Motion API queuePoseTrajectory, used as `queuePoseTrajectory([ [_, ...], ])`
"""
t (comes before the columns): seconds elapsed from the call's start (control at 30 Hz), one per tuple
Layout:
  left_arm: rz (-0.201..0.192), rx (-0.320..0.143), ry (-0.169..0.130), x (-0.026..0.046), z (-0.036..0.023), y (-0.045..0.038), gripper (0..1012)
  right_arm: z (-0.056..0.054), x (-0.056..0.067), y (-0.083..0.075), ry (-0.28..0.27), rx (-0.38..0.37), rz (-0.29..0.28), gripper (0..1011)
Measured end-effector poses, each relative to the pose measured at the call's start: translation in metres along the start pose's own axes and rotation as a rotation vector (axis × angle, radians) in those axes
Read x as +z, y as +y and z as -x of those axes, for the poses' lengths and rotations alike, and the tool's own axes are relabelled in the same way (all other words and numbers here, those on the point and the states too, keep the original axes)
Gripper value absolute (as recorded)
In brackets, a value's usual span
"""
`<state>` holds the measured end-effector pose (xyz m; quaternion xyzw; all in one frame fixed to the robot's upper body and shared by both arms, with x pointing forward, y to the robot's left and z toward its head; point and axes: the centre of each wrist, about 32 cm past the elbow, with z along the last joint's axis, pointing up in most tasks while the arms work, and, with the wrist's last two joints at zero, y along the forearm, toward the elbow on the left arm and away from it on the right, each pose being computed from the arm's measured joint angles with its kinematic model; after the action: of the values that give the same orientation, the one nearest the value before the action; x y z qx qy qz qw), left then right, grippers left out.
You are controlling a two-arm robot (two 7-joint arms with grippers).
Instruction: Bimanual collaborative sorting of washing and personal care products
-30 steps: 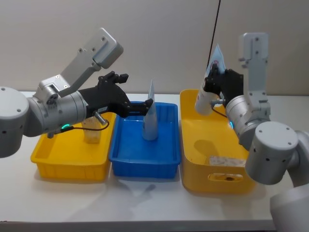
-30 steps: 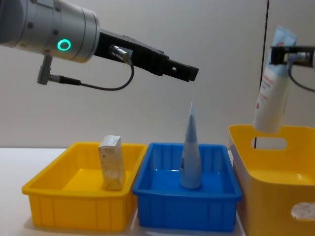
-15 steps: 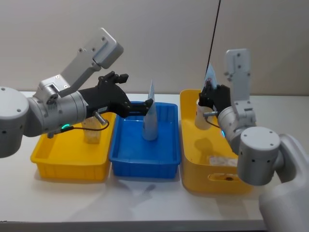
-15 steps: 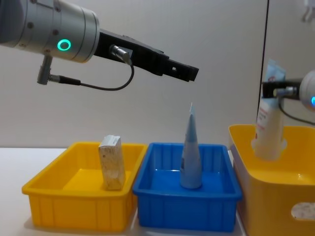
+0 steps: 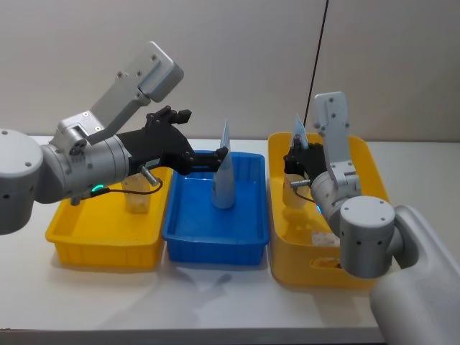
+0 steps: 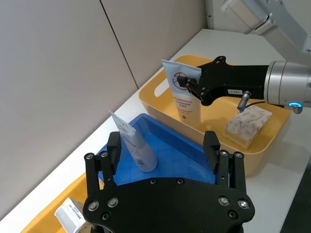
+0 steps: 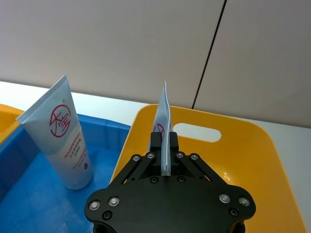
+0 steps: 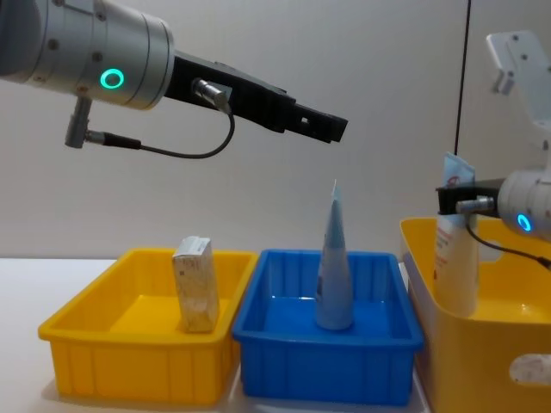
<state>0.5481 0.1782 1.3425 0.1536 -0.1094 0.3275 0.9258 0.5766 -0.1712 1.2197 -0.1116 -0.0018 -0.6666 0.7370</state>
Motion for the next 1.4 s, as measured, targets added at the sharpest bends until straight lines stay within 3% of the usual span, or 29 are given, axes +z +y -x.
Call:
queuePoseTrajectory([
  [0.1,0.0,0.0,0.0,0.0,0.0,0.0,1002,0.001,-0.003,0.003,-0.004,0.004,0.007,60],
  [0.2,0.0,0.0,0.0,0.0,0.0,0.0,1001,0.001,-0.004,0.004,-0.006,0.007,0.009,129],
  [0.37,0.0,0.0,0.0,0.0,0.0,0.0,1001,0.002,-0.007,0.007,-0.01,0.012,0.015,335],
  [0.83,0.0,0.0,0.0,0.0,0.0,0.0,1001,0.002,-0.011,0.01,-0.015,0.017,0.024,749],
  [0.9,0.0,0.0,0.0,0.0,0.0,0.0,1001,0.002,-0.011,0.01,-0.015,0.018,0.024,853],
  [1.1,0.0,0.0,0.0,0.0,0.0,0.0,1001,0.002,-0.01,0.008,-0.015,0.031,0.01,993],
  [1.4,0.0,0.0,0.0,0.0,0.0,0.0,1001,0.0,0.0,-0.003,-0.017,0.069,-0.056,1003],
])
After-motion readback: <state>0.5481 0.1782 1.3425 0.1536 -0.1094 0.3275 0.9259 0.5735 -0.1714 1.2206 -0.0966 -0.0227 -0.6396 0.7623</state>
